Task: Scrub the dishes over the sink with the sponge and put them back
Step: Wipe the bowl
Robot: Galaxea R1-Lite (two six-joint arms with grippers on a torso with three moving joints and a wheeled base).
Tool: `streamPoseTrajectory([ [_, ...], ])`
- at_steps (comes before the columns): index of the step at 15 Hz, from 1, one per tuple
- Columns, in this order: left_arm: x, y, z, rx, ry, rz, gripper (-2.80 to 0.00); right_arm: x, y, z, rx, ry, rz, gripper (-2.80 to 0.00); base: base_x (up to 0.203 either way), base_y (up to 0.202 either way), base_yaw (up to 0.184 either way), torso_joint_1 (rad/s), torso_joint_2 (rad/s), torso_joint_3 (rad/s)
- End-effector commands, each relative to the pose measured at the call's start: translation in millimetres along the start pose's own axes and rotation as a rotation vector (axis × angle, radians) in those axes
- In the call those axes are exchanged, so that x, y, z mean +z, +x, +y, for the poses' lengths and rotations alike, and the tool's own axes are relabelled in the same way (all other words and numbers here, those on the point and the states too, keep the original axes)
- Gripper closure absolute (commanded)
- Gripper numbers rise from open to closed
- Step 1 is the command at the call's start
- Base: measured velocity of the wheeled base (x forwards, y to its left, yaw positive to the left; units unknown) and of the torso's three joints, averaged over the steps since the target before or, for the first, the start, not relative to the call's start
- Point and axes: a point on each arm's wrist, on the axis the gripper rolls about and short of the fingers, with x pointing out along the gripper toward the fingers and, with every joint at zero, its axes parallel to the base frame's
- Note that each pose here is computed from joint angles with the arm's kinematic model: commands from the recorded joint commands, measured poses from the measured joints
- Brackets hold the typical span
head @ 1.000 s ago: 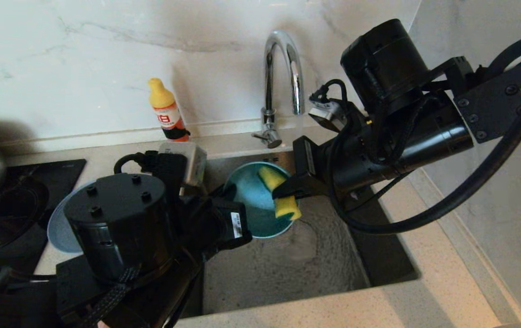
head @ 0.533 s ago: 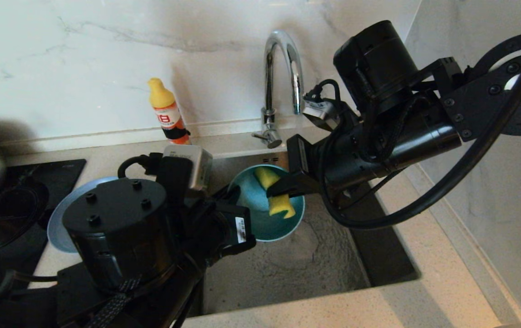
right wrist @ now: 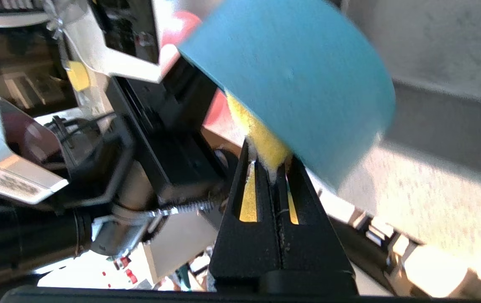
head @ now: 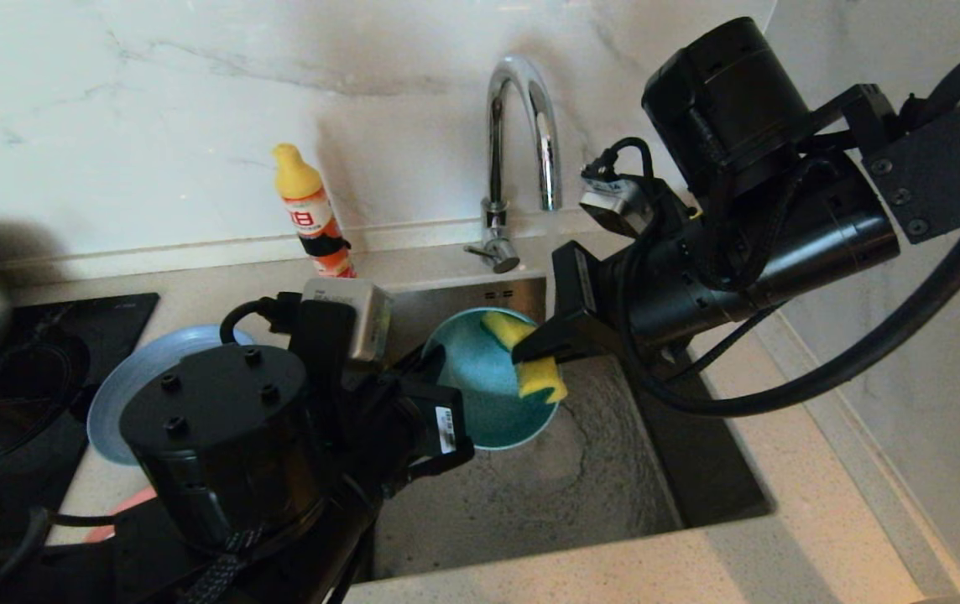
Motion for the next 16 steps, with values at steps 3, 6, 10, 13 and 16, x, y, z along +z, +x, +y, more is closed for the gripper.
streamPoseTrajectory([
  [3, 5.4, 1.9, -0.1, 0.009, -0.013, -0.022, 0.0, -1.8, -5.5, -2.5, -0.022, 0.038, 0.012, 0.0, 0.0, 0.0, 0.0, 0.0, 0.0, 0.0],
  [6, 7.0, 3.0, 1.2, 0.015, -0.015, -0.027, 0.0, -3.1, -0.5, -3.8, -0.027, 0.045, 0.032, 0.0, 0.0, 0.0, 0.0, 0.0, 0.0, 0.0],
  [10, 11.0, 5.0, 1.3, 0.019, -0.02, -0.04, 0.0, -9.0, 14.6, -3.7, -0.045, 0.045, 0.084, 0.0, 0.0, 0.0, 0.0, 0.0, 0.0, 0.0],
  [13, 11.3, 7.1, -0.1, 0.019, -0.023, -0.042, 0.0, -16.1, 29.5, 0.9, -0.046, 0.031, 0.125, 0.0, 0.0, 0.0, 0.0, 0.0, 0.0, 0.0],
  [16, 11.7, 6.8, 0.1, 0.017, -0.027, -0.044, 0.0, -23.3, 40.1, 9.6, -0.03, 0.005, 0.148, 0.0, 0.0, 0.0, 0.0, 0.0, 0.0, 0.0],
])
